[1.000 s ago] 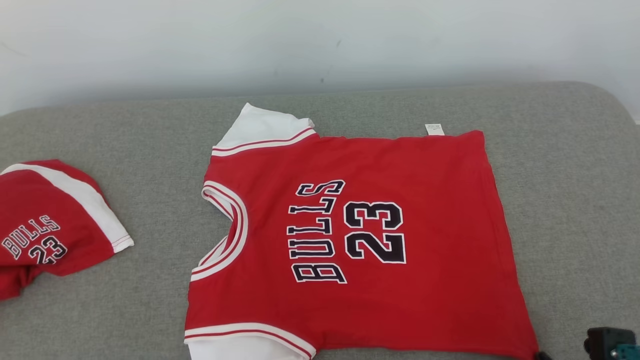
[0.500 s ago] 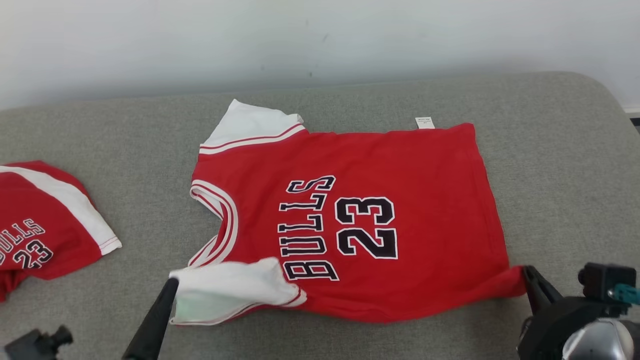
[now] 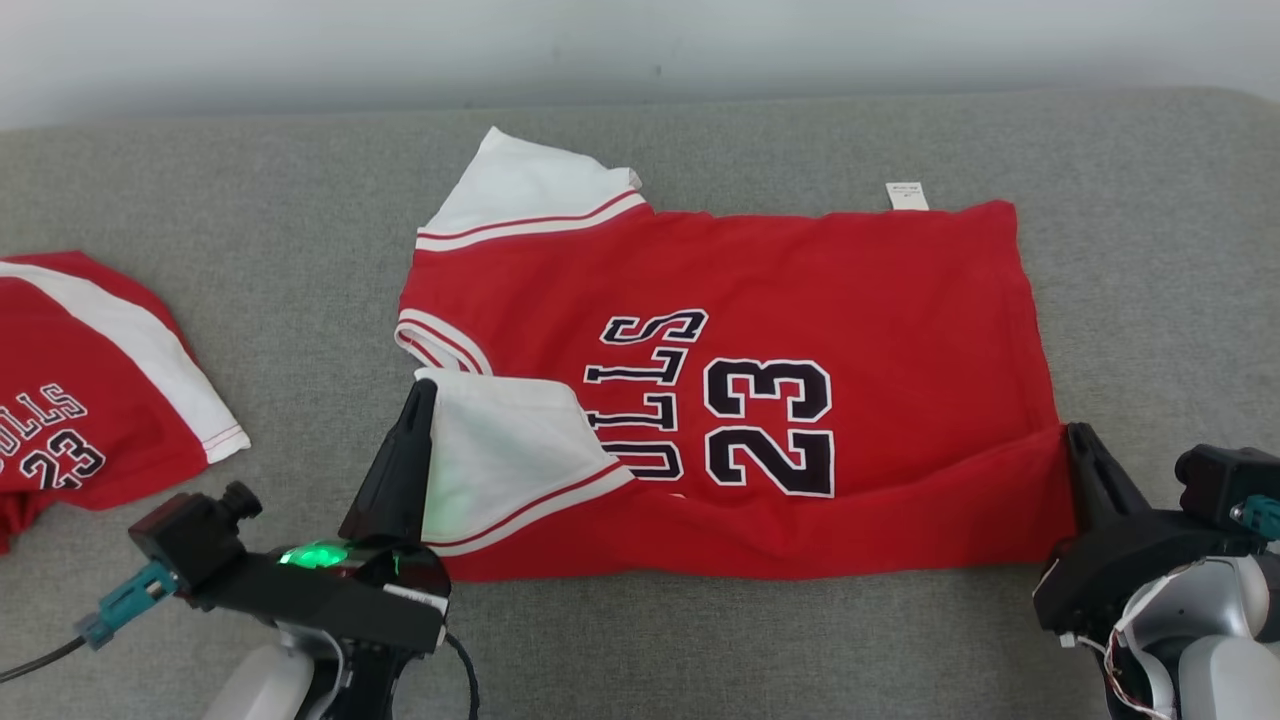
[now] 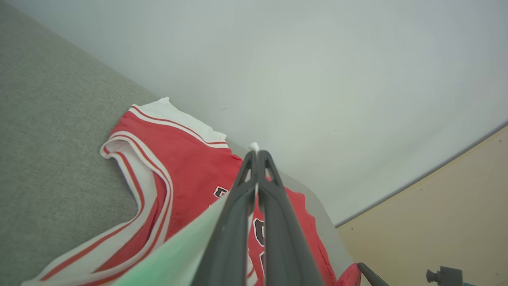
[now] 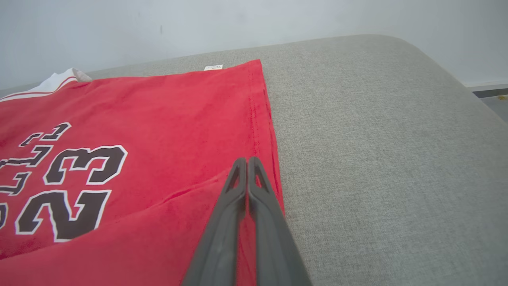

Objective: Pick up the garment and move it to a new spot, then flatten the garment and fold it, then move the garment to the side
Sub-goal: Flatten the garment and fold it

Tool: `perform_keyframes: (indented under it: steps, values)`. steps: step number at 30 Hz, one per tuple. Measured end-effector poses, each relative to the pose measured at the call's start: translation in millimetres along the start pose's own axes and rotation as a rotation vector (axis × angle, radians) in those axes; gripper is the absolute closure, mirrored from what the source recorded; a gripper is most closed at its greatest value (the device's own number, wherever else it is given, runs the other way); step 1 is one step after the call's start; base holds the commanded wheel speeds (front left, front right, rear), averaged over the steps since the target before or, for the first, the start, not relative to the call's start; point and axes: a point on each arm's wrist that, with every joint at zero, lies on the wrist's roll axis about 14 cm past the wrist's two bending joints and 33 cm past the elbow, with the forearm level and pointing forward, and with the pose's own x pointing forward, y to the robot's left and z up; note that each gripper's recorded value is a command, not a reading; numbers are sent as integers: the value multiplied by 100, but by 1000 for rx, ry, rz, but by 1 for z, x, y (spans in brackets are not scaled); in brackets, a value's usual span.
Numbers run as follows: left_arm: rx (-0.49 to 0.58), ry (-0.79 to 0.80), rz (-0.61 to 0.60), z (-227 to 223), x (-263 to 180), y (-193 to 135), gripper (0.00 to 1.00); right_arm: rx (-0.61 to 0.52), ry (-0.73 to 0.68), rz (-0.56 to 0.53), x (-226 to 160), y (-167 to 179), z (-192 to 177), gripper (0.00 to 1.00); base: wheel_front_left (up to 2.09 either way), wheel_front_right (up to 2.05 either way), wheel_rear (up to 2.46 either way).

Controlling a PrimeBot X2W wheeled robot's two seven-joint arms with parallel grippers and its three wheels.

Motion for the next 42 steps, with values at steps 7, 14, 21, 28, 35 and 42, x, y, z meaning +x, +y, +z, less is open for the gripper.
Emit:
perform_keyframes:
  steps: [7, 14, 21, 28, 35, 42]
  values:
    - [58, -58, 15, 8, 15, 6, 100, -12, 54, -37, 15, -9, -19, 100, 0, 0, 0]
    - [76, -59, -1, 7, 24, 2, 100, -18, 56, -54, 21, -12, -23, 100, 0, 0, 0]
    - [135, -72, -9, 12, 32, 4, 100, -9, 22, -61, 24, -13, -16, 100, 0, 0, 0]
    - [156, -62, -14, 7, 36, 3, 100, -1, 25, -78, 26, -18, -21, 100, 0, 0, 0]
    - [227, -29, -13, 0, 45, 8, 100, 1, 28, -91, 30, -21, -23, 100, 0, 0, 0]
    - [408, -9, 20, 5, 48, 24, 0, -6, 12, -103, 29, -24, -20, 0, 0, 0, 0]
